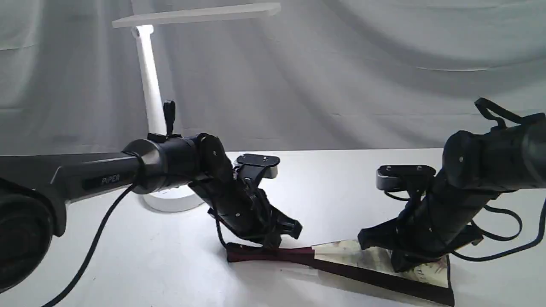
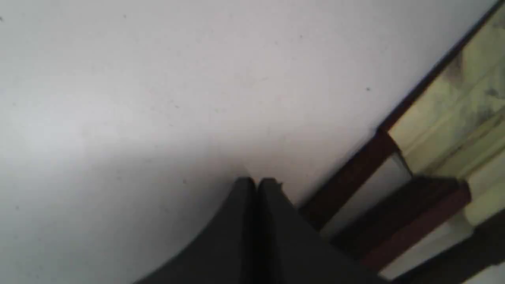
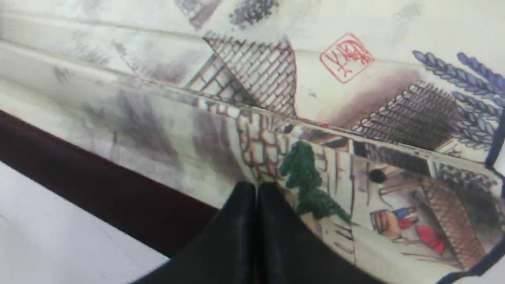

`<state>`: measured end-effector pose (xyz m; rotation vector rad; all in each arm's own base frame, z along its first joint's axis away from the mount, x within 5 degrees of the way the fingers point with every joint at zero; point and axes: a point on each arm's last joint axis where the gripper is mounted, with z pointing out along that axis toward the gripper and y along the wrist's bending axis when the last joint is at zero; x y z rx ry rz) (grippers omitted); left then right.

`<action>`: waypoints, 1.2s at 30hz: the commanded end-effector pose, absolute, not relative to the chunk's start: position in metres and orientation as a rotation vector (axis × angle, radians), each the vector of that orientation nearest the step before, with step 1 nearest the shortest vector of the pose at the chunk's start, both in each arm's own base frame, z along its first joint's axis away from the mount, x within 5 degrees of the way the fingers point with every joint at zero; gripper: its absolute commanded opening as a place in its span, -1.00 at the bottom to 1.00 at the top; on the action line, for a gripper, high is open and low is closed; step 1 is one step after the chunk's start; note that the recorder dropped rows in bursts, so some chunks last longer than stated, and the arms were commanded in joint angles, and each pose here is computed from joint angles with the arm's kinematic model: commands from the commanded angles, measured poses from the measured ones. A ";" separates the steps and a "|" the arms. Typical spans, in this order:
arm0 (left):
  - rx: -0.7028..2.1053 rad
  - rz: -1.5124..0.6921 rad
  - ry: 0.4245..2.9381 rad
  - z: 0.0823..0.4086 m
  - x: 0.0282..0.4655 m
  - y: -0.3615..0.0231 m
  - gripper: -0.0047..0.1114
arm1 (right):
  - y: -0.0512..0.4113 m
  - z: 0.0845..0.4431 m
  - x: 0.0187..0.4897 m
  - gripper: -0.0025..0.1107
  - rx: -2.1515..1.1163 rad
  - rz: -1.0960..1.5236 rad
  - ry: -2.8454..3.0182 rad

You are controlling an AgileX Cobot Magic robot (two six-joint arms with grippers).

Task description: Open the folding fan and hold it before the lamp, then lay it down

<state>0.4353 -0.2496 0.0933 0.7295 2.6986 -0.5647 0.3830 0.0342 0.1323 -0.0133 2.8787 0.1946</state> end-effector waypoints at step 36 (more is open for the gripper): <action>0.852 -0.784 2.947 0.105 0.404 -0.251 -0.92 | 0.027 0.111 0.388 -0.96 -0.199 0.056 2.947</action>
